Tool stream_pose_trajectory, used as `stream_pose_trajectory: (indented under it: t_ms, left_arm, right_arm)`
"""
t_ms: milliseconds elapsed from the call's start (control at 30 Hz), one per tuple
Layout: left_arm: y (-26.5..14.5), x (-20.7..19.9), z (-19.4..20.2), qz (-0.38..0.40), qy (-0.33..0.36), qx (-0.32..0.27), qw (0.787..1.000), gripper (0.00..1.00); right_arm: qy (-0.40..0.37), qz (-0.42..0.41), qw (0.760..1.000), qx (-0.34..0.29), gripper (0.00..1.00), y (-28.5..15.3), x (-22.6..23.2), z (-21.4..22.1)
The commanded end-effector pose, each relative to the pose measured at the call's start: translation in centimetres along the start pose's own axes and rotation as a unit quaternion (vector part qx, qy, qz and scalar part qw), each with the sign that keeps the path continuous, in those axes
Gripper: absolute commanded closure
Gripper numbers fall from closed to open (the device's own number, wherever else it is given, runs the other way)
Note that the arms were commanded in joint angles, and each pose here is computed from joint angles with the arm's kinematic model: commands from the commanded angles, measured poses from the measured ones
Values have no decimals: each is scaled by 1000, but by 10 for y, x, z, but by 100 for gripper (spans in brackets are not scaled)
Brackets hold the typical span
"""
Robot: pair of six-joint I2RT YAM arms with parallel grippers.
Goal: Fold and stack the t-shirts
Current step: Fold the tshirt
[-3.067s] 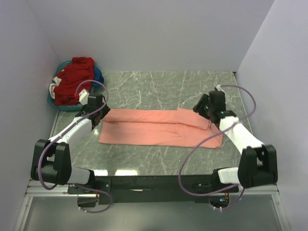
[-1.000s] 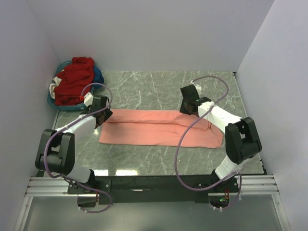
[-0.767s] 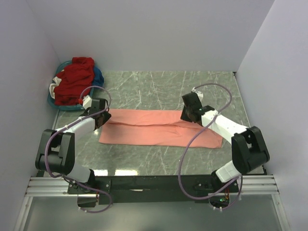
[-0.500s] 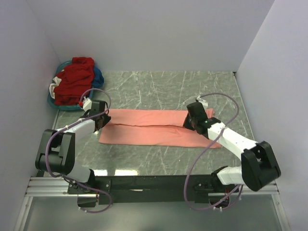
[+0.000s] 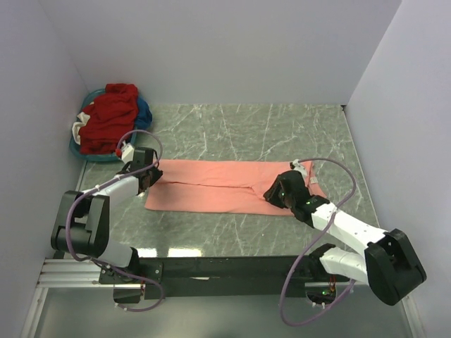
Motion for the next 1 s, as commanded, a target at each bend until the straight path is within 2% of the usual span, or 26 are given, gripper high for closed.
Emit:
stream_pose_trajectory:
  t_ms: [0, 167, 367, 400, 600, 700, 800, 833, 967]
  left_arm:
    - [-10, -8, -13, 39, -10, -26, 999, 67]
    - [-17, -17, -23, 68, 0, -37, 997, 64]
    - [-31, -47, -19, 152, 55, -12, 987, 55]
    - [-34, -55, -19, 176, 64, -14, 982, 54]
    - [-67, -118, 12, 287, 155, 22, 945, 49]
    - [-90, -153, 41, 346, 204, 46, 915, 47]
    - [-98, -178, 59, 374, 230, 61, 896, 46]
    - [-110, -192, 69, 396, 248, 63, 882, 45]
    - [-116, -220, 115, 400, 303, 93, 860, 43]
  right_arm:
    - [16, -65, 998, -18, 62, -9, 20, -5]
    - [0, -72, 997, -29, 59, -28, 26, -13]
    - [-35, 10, 995, -90, 58, -35, 24, -45]
    - [-19, 30, 994, -102, 58, -33, 19, -59]
    - [25, 51, 993, -107, 57, -28, -4, -99]
    - [40, 76, 990, -108, 56, -25, -18, -103]
    - [69, 90, 989, -97, 50, -21, -38, -100]
    - [76, 97, 988, -96, 50, -20, -44, -99]
    - [109, 124, 981, -101, 46, -21, -70, -99]
Point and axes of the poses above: each gripper's point midway between its finger pads, its own y axis out along the fingers, its own x axis along the line the jaws close on, z = x × y, the point moved 10 cm from there along -y, back along the fingers, and after that the axes turned 14 degrees about y, right-handed, at the moved point
